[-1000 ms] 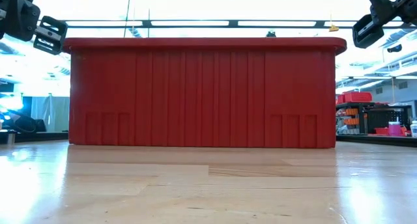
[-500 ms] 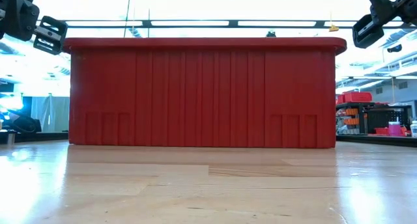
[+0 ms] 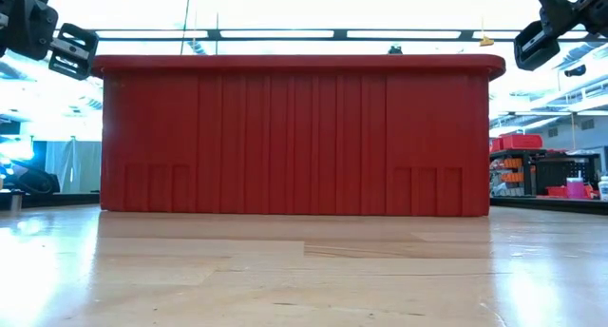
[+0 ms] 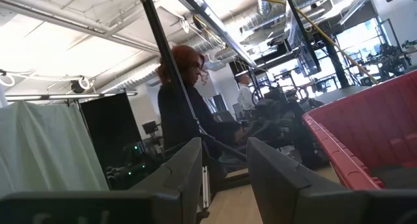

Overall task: Pick and place slides into bin
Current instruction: Return to Home Position

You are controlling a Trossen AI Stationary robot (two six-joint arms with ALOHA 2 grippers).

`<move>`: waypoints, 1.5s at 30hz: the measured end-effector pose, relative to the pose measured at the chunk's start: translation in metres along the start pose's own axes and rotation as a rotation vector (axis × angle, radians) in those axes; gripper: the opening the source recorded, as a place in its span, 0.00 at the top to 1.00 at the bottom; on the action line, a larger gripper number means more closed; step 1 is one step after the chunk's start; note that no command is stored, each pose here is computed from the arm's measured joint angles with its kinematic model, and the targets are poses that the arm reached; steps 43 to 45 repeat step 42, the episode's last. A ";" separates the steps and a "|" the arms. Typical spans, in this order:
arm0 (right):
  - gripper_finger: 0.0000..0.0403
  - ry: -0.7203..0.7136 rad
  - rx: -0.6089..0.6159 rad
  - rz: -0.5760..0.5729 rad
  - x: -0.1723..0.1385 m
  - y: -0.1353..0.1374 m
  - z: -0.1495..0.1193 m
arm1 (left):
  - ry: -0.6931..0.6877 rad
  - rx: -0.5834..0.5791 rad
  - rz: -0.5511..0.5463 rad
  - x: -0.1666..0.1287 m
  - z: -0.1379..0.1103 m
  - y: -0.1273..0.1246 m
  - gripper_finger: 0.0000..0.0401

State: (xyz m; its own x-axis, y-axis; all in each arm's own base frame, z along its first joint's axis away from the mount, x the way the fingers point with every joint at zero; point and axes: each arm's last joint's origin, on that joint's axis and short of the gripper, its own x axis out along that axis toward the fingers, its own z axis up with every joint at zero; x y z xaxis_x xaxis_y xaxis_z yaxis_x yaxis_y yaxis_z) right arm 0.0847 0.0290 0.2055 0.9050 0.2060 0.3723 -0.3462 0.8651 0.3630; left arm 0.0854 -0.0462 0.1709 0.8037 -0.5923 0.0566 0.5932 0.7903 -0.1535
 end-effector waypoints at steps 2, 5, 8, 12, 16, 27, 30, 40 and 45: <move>0.68 0.000 0.000 0.000 0.000 0.000 0.000 | 0.000 0.000 0.000 0.000 0.000 0.000 0.63; 0.68 0.000 0.000 0.000 0.000 0.000 0.000 | 0.000 0.000 0.000 0.000 0.000 0.000 0.64; 0.68 0.000 0.000 0.000 0.000 0.000 0.000 | 0.000 0.000 0.000 0.000 0.000 0.000 0.64; 0.68 0.000 0.000 0.000 0.000 0.000 0.000 | 0.000 0.000 0.000 0.000 0.000 0.000 0.63; 0.68 0.000 0.000 0.000 0.000 0.000 0.000 | 0.000 0.000 0.000 0.000 0.000 0.000 0.61; 0.68 0.000 0.000 0.000 0.000 0.000 0.000 | 0.000 0.000 0.000 0.000 0.000 0.000 0.63; 0.68 0.000 0.000 0.000 0.000 0.000 0.000 | 0.000 0.000 0.000 0.000 0.000 0.000 0.63; 0.68 0.000 0.000 0.000 0.000 0.000 0.000 | 0.000 0.000 0.000 0.000 0.000 0.000 0.61; 0.68 -0.001 0.000 0.000 0.000 0.000 0.000 | 0.000 0.000 0.000 0.000 0.000 0.000 0.61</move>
